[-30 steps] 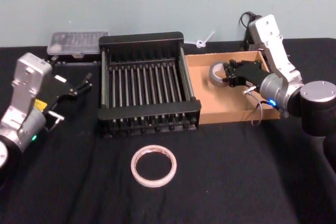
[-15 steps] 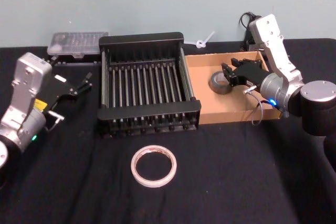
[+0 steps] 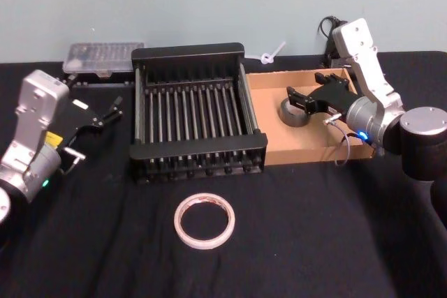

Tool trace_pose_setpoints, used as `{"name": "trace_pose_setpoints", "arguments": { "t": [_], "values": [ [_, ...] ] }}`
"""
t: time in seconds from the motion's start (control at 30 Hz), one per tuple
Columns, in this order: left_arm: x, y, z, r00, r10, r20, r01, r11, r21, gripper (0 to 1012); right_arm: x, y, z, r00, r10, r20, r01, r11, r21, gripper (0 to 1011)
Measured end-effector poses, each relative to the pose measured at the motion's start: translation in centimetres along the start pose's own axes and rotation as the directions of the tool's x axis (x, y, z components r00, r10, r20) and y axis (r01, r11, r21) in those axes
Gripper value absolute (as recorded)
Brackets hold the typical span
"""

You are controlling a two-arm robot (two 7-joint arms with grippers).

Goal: Pick up the white tape and place it into the black box , Pick up the silver tape and place it into the brown box.

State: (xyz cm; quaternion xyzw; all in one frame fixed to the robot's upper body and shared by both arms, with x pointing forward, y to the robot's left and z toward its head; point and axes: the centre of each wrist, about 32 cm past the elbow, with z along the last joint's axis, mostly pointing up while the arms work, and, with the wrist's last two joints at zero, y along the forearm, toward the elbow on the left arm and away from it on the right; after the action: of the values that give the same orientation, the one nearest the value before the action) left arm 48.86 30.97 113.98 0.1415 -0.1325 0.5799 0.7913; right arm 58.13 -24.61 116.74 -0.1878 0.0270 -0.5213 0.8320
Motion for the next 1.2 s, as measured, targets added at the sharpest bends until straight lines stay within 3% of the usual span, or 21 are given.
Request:
{"name": "trace_pose_setpoints", "arguments": {
  "t": [0.33,0.9,1.2],
  "values": [
    [0.0,0.0,0.0,1.0,0.0,0.0,0.0,1.0,0.0,1001,0.0,0.0,0.0,1.0,0.0,-0.001,0.0,1.0,0.0,997],
    [0.0,0.0,0.0,1.0,0.0,0.0,0.0,1.0,0.0,1001,0.0,0.0,0.0,1.0,0.0,-0.001,0.0,1.0,0.0,1000],
    [0.0,0.0,0.0,1.0,0.0,0.0,0.0,1.0,0.0,1001,0.11,-1.3,0.1,1.0,0.019,0.003,-0.019,0.999,0.045,1000]
  ]
}}
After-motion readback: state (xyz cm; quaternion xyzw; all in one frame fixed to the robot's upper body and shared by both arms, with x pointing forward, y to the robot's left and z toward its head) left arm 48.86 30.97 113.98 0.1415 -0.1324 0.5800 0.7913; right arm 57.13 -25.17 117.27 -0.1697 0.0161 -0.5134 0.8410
